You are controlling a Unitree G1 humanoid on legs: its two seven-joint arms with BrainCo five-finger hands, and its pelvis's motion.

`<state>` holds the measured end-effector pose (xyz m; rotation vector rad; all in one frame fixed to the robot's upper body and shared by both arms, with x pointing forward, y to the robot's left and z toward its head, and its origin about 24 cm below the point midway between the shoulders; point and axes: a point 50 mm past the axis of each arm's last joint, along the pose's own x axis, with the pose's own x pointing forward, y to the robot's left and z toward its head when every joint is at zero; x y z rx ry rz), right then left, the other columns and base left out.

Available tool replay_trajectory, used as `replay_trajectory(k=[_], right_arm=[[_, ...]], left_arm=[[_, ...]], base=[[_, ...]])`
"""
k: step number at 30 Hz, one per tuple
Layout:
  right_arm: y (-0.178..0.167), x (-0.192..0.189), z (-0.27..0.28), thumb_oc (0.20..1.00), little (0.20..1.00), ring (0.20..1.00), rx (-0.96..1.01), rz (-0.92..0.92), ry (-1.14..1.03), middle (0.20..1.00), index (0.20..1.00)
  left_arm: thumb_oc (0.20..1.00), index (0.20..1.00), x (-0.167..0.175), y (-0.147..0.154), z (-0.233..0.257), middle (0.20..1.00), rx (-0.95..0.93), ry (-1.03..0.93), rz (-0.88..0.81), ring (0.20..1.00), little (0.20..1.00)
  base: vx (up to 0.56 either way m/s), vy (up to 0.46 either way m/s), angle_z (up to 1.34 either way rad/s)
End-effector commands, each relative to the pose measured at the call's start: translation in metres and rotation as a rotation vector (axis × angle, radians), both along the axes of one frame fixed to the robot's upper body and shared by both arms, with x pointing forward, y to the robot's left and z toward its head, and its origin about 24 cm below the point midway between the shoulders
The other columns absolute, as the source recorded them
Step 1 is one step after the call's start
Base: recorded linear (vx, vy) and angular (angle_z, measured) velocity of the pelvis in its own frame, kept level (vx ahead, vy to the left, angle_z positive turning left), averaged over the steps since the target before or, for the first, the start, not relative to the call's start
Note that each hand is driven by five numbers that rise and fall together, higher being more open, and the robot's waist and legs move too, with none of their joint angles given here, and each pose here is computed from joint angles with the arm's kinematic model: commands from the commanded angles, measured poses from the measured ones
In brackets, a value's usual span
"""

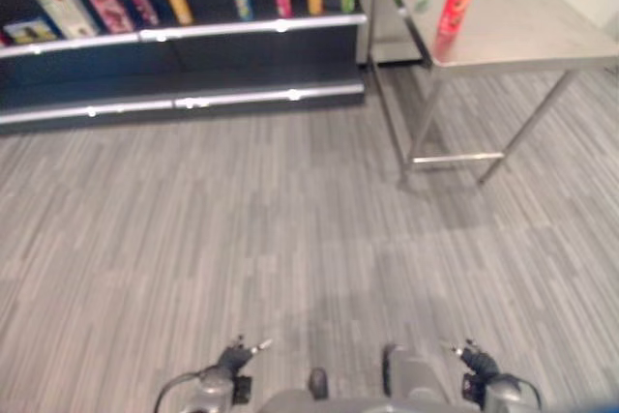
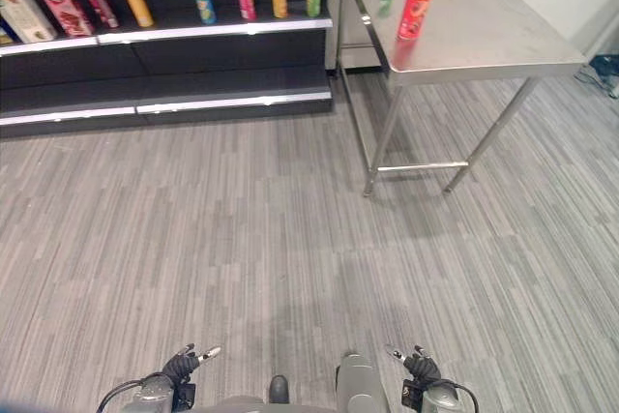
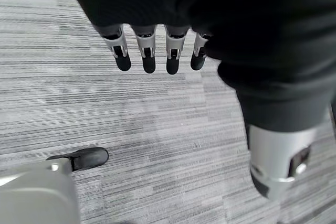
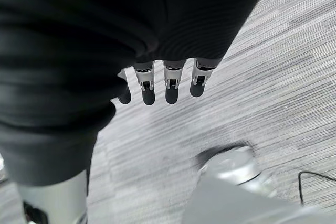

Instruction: Put the goods on the table back onto the shelves and tidy them up.

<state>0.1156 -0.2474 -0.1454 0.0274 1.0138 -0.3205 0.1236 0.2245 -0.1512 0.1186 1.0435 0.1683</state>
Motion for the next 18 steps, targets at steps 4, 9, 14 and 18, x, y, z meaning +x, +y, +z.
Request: replay_trajectory(k=[4, 9, 14, 18], right_arm=[[-0.015, -0.021, 0.0, 1.0, 1.0, 1.0, -0.022, -0.057, 0.019, 1.0, 1.0], [-0.023, -0.023, 0.001, 1.0, 1.0, 1.0, -0.033, -0.072, 0.024, 1.0, 1.0], [-0.026, 0.001, 0.009, 1.0, 1.0, 1.0, -0.062, -0.018, -0.015, 1.0, 1.0], [-0.022, 0.015, 0.013, 1.0, 1.0, 1.0, -0.062, 0.015, -0.061, 1.0, 1.0]], left_arm=[[1.0, 1.0, 0.003, -0.001, 0.002, 1.0, -0.025, -0.042, 0.007, 1.0, 1.0], [1.0, 1.0, 0.003, -0.009, 0.001, 1.0, -0.063, -0.042, 0.012, 1.0, 1.0], [1.0, 1.0, 0.003, -0.005, 0.002, 1.0, -0.067, -0.054, 0.06, 1.0, 1.0], [1.0, 1.0, -0.002, -0.005, 0.0, 1.0, -0.067, -0.041, 0.063, 1.0, 1.0]], base=[[0.46, -0.128, 0.57], [0.43, -0.181, 0.36], [0.5, -0.221, -0.1], [0.5, 0.078, -0.16]])
